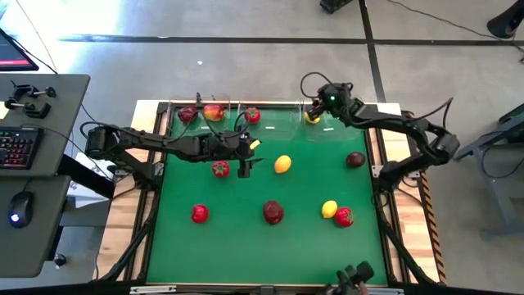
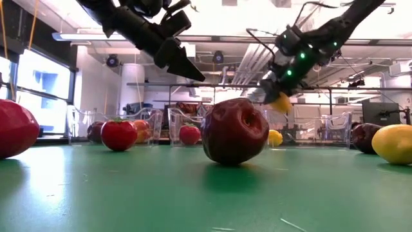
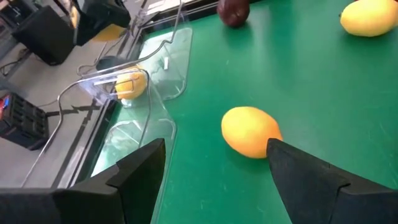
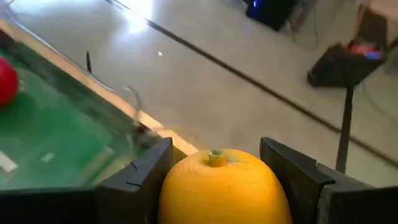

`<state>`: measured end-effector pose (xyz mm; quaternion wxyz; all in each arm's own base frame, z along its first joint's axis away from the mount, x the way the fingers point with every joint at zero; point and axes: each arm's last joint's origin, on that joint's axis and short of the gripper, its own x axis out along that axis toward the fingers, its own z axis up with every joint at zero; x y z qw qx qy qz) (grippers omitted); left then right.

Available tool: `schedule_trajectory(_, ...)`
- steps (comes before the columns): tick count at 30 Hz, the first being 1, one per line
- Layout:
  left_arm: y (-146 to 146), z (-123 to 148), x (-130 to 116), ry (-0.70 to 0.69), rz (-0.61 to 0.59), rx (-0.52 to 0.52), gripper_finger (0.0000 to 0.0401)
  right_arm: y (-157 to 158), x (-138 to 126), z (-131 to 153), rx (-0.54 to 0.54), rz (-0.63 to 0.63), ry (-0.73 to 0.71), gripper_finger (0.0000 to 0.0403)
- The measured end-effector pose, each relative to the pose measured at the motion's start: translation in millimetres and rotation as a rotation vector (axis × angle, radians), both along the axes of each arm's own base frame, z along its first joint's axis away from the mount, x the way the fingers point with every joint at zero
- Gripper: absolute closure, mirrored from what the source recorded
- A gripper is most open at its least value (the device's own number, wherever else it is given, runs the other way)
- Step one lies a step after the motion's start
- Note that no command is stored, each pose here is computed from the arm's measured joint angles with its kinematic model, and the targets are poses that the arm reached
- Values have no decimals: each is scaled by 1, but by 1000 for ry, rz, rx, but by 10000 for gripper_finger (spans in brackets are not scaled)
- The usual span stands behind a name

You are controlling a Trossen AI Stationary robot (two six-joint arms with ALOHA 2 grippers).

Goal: Sort produce into baskets
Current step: Put the bottom left lemon into the right transparent bin

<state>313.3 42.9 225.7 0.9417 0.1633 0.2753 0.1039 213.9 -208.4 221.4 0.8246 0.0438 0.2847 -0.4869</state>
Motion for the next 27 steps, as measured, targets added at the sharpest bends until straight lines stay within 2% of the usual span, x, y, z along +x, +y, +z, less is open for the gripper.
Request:
schedule_trajectory(14,0,1,1,-13,0,1,133,-25,-9,-57,160,-23,141,194)
schedule_trajectory(27,0,1,1,-12,0,1,133,-28,-16,-65,189,-101,197,194)
